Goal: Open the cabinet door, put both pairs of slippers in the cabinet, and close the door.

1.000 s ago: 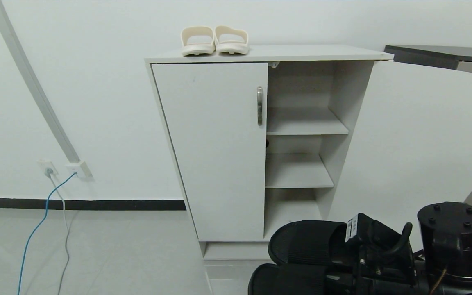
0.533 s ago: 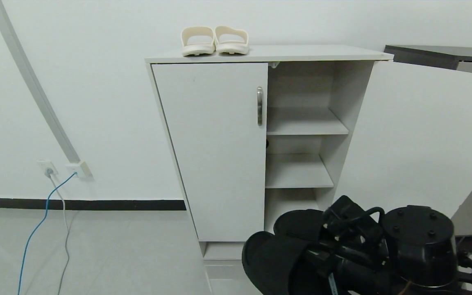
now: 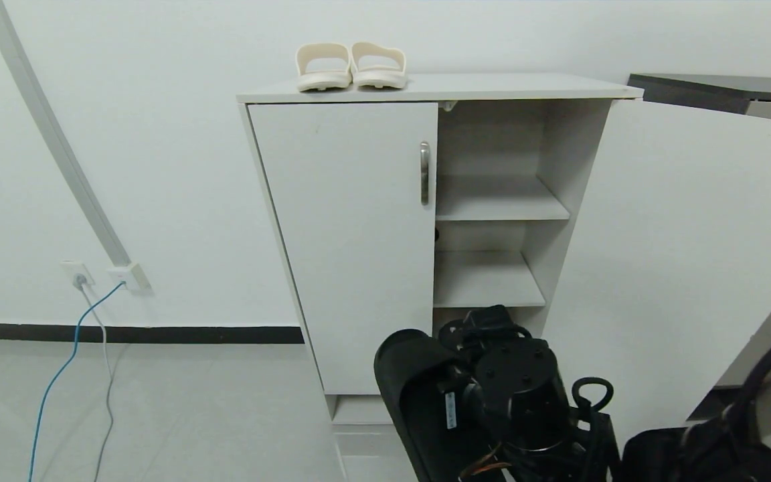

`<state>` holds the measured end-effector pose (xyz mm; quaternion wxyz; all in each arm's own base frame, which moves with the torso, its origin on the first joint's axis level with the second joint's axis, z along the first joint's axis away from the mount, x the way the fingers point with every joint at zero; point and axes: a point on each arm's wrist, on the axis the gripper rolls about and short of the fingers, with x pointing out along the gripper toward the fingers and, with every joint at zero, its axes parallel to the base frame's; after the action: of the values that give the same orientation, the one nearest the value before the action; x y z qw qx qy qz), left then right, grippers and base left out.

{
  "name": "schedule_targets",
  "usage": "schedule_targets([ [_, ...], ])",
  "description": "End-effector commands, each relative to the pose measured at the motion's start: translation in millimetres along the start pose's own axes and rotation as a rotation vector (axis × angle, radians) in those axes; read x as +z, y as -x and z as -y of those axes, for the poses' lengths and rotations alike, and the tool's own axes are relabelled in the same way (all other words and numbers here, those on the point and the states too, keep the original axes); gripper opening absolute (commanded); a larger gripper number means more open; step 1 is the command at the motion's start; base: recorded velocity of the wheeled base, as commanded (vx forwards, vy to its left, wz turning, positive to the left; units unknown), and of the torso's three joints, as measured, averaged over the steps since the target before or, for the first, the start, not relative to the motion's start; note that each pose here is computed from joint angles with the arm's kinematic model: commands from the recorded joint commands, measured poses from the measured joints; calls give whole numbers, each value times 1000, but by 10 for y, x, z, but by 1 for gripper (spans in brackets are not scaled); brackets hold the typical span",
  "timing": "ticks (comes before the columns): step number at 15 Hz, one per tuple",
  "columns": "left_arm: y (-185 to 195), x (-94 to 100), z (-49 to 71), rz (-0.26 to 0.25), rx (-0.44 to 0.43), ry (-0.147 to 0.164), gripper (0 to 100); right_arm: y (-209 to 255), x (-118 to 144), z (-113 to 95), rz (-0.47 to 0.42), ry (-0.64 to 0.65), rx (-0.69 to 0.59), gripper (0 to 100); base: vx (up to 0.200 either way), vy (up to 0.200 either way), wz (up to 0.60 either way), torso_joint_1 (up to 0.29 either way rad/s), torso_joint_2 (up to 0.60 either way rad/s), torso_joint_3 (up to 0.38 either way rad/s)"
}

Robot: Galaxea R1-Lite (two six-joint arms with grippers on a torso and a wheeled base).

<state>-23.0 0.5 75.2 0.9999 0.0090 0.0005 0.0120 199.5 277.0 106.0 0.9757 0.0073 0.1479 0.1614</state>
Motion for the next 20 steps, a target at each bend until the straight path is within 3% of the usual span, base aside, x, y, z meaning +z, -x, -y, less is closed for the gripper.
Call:
schedule_targets([
  [1, -1, 0, 0, -2, 0, 0, 0, -230, -129, -124, 12, 13, -102, 0, 0, 0, 0, 0, 0, 0],
  [3, -3, 0, 0, -4, 0, -2, 0, -347, -142, -140, 49, 7, -216, 0, 0, 0, 0, 0, 0, 0],
  [7, -1, 0, 0, -2, 0, -2, 0, -506, -115, 68, 56, -13, -300, 0, 0, -200, 0, 2, -1, 4],
  [10, -3, 0, 0, -4, 0, -2, 0, -563, -138, 108, 63, -20, -313, 0, 0, -200, 0, 7, 1, 2],
  [20, 0, 4, 0, -1, 2, 1, 0, -848, -439, 140, 65, -12, -304, 0, 0, 0, 0, 0, 0, 0],
])
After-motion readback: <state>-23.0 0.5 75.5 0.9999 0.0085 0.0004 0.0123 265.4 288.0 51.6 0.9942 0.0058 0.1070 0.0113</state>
